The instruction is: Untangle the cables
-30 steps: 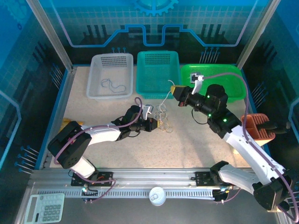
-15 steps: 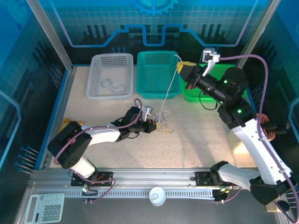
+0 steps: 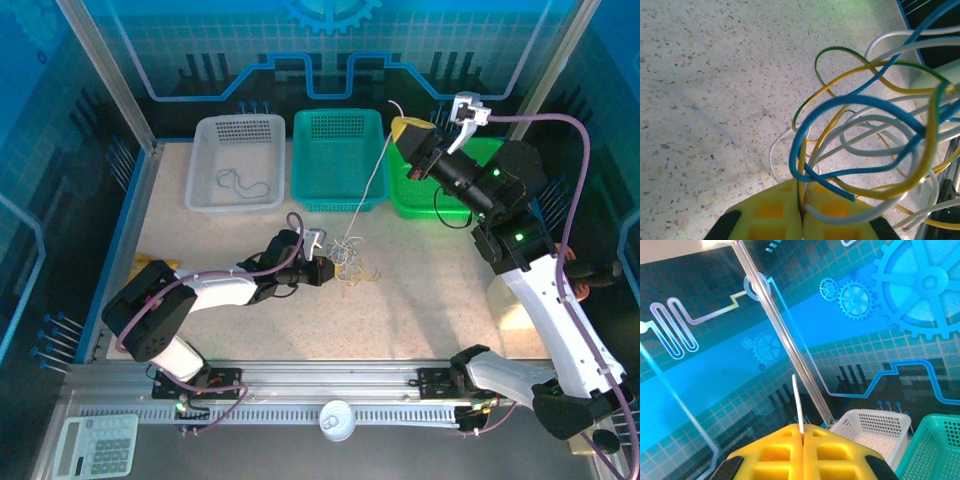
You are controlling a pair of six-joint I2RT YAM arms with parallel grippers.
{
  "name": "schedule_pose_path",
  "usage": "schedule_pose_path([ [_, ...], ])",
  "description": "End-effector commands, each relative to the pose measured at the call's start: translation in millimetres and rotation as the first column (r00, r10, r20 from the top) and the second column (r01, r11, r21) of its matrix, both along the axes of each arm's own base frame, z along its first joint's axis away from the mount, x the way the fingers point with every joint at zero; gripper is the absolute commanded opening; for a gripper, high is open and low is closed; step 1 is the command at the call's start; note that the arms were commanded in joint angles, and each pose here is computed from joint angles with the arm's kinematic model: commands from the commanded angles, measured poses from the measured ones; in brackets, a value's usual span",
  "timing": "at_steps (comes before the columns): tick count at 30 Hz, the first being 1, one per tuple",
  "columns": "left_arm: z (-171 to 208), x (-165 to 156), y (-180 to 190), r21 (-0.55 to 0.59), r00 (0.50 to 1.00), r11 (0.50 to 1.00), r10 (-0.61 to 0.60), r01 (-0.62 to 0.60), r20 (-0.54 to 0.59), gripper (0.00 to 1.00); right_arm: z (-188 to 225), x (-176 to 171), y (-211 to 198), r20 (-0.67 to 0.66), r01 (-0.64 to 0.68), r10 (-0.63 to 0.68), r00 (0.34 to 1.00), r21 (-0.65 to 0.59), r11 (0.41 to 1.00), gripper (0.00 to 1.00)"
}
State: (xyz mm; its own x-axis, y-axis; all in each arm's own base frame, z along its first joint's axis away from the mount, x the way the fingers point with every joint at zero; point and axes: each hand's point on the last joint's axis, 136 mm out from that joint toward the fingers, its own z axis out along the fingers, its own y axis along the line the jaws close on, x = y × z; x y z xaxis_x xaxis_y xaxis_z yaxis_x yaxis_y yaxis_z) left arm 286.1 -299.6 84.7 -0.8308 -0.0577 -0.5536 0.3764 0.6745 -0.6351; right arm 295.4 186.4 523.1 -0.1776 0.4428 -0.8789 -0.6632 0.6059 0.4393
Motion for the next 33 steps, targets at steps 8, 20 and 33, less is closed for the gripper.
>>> schedule_pose_path([
  [8,28.9,-11.2,11.6,0.014,0.999,1.000,-0.006,0.006,0.053,0.59,-62.4,12.5,10.2,-0.113,-0.045,0.049,0.992,0.033,0.998,0.00],
  [20,60.1,-18.6,19.3,-0.015,0.994,1.000,-0.003,0.005,0.110,0.84,-53.8,8.0,23.8,-0.087,-0.070,0.070,0.994,0.000,0.998,0.00],
  [33,38.4,2.4,-5.2,0.017,0.994,1.000,-0.028,0.026,0.106,0.87,-30.9,-5.7,44.5,-0.031,-0.101,0.101,0.994,-0.006,0.995,0.00],
])
